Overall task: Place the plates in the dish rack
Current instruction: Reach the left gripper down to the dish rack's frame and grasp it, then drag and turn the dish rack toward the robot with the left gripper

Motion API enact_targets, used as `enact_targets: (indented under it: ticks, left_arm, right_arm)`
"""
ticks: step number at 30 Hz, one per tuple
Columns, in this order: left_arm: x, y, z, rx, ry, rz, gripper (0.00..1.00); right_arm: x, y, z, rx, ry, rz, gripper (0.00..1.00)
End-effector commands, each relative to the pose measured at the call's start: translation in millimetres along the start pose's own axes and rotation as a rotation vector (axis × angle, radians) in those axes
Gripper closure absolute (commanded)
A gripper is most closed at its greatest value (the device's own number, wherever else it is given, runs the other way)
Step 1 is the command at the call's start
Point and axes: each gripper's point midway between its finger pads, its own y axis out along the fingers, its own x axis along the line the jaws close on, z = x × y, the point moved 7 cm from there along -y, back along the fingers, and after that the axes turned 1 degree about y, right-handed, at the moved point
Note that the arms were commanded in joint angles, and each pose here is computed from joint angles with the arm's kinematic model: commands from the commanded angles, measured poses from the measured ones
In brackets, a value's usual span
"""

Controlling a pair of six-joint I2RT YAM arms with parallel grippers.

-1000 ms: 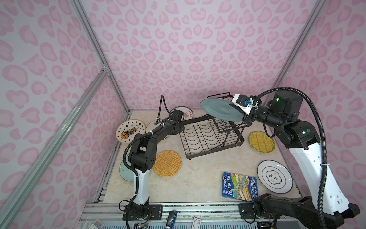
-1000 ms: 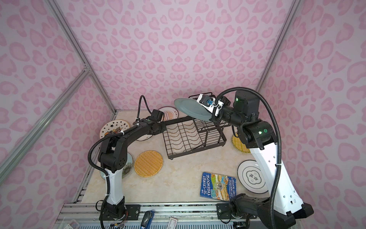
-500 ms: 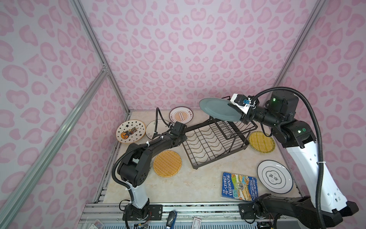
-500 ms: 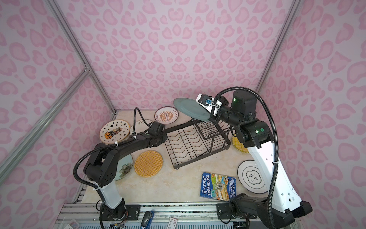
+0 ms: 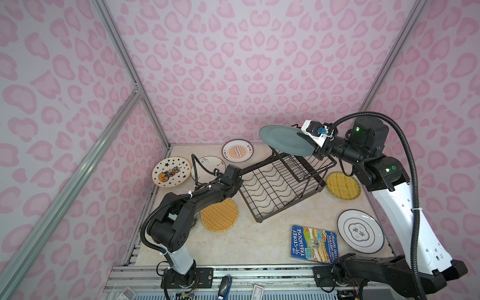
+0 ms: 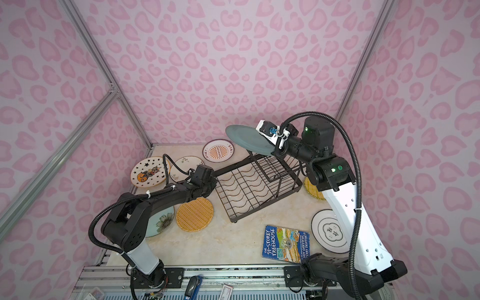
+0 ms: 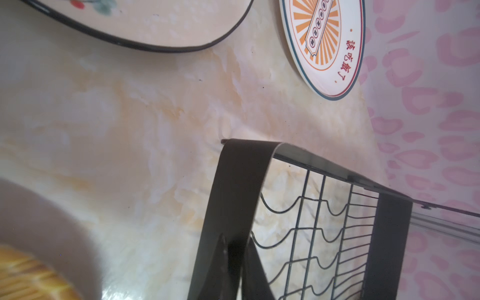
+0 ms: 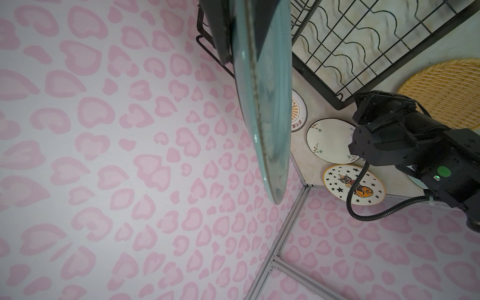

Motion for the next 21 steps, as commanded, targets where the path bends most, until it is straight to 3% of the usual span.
enact_targets:
  ticks: [1, 5, 13, 21]
  left_arm:
    - [36, 5, 5, 0.009, -0.274, -0.135, 0.96]
    - [27, 7, 10, 0.022, -0.259, -0.139, 0.96]
    - [47, -5, 28, 0.03, -0.251, -0.163, 0.96]
    - [43, -12, 48, 0.082, -0.164, -0.147, 0.96]
  right_arm:
    - [-9, -1, -15, -0.093, -0.021, 0.045, 1.0]
    - [-9, -2, -13, -0.091, -0.015, 0.044, 1.0]
    - [-10, -5, -10, -0.108, -0.003, 0.049, 1.0]
    - [-11, -6, -10, -0.132, 0.007, 0.054, 1.0]
